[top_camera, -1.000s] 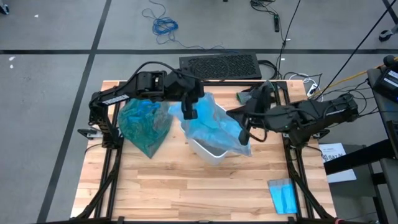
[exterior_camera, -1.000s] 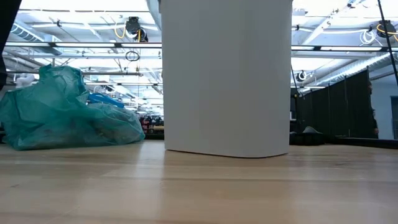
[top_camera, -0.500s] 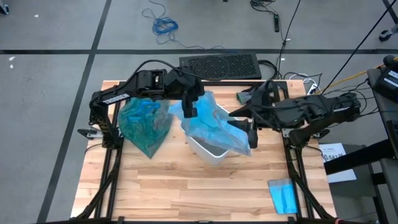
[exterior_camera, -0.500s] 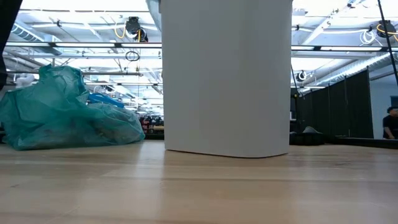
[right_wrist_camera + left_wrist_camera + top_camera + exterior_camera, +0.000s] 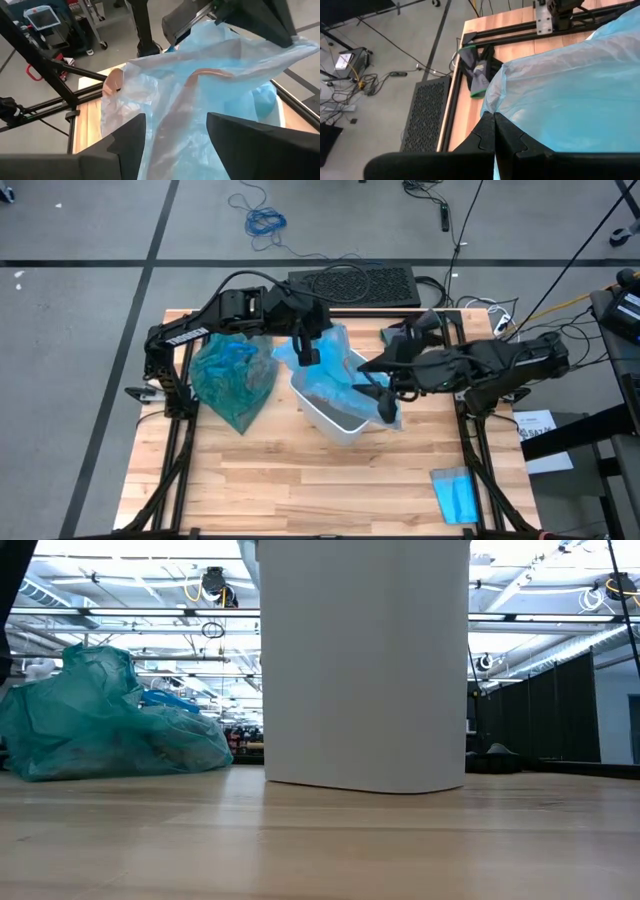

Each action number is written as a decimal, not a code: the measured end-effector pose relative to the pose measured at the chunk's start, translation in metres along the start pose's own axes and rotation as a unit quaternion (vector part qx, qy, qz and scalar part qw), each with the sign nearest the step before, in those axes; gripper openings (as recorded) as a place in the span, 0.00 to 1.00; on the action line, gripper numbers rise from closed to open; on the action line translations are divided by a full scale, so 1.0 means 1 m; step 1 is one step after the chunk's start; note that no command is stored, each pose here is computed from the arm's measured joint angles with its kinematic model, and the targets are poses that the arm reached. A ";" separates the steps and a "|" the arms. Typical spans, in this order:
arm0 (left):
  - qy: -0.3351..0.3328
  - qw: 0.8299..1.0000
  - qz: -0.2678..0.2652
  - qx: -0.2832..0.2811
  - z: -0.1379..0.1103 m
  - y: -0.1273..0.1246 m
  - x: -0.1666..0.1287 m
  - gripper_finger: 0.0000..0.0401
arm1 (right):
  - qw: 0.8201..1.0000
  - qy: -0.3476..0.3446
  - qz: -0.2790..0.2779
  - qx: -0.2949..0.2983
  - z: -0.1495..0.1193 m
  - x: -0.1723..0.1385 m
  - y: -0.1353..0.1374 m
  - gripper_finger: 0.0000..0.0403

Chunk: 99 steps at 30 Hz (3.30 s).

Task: Place trash/remove bag and relplace
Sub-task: Insert the new blue trash bag into the trash bin

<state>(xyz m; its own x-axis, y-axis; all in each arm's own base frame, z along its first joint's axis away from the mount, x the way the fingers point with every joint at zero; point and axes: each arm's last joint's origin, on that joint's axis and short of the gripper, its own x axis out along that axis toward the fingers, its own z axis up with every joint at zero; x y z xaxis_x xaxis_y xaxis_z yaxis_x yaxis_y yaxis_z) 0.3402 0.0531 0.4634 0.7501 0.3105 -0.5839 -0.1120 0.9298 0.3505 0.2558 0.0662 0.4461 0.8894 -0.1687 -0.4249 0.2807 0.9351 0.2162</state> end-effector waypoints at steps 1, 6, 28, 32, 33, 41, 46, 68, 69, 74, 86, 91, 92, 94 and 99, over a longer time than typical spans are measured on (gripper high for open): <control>0.000 1.000 0.000 0.000 0.000 0.000 0.000 0.00 | 1.000 0.001 -0.001 -0.001 0.000 0.002 0.001 0.50; 0.000 1.000 -0.001 0.000 0.000 0.000 0.000 0.00 | 1.000 0.017 -0.022 0.006 -0.004 0.015 -0.001 0.45; -0.157 0.987 -0.030 0.001 0.006 -0.007 -0.112 0.00 | 0.998 0.033 -0.047 0.003 -0.004 0.009 -0.013 0.00; -0.168 0.985 -0.030 -0.003 0.004 -0.006 -0.123 0.00 | 0.998 0.036 -0.046 0.004 -0.003 0.010 -0.015 0.00; -0.167 0.985 -0.032 -0.010 0.003 -0.006 -0.123 0.00 | 0.998 0.035 -0.047 0.005 -0.003 0.011 -0.016 0.00; -0.124 0.987 -0.098 -0.038 0.003 -0.016 -0.100 0.00 | 0.999 0.029 -0.024 0.004 0.001 0.012 -0.017 0.00; -0.110 0.978 -0.174 -0.037 0.008 -0.027 -0.076 0.07 | 0.999 0.033 -0.027 0.003 0.001 0.012 -0.019 0.00; 0.062 0.975 -0.171 -0.129 -0.038 -0.024 -0.121 0.36 | 1.000 0.021 -0.008 0.016 0.005 -0.002 -0.022 0.00; 0.068 0.974 -0.176 -0.124 -0.037 -0.028 -0.119 0.34 | 1.000 0.017 -0.006 0.018 0.006 -0.004 -0.022 0.00; 0.105 0.970 -0.191 -0.104 -0.036 -0.042 -0.106 0.21 | 1.000 0.009 -0.002 0.022 0.008 -0.011 -0.024 0.00; 0.079 0.978 -0.191 -0.035 -0.007 -0.057 0.001 0.01 | 0.999 0.018 0.022 0.036 0.008 -0.012 -0.022 0.00; 0.108 0.956 -0.269 -0.039 -0.011 -0.067 0.045 0.00 | 0.998 0.039 0.013 0.037 0.003 -0.013 -0.023 0.00; 0.101 0.953 -0.283 -0.040 -0.010 -0.069 0.050 0.00 | 0.998 0.043 0.011 0.036 0.002 -0.013 -0.024 0.00; 0.084 0.947 -0.306 -0.043 -0.007 -0.074 0.060 0.00 | 0.998 0.047 0.009 0.036 0.002 -0.013 -0.024 0.00; -0.004 0.926 -0.374 -0.046 0.008 -0.079 0.074 0.00 | 0.998 0.047 0.008 0.035 0.001 -0.013 -0.024 0.00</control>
<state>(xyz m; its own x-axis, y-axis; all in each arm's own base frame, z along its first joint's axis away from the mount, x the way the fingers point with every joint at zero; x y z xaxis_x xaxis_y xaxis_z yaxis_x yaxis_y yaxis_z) 0.4095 0.0011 0.3986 0.6451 -0.4281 -0.6329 0.3859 0.8975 -0.2136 0.2382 0.0454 0.4476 0.8572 -0.1199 -0.5009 0.2936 0.9128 0.2839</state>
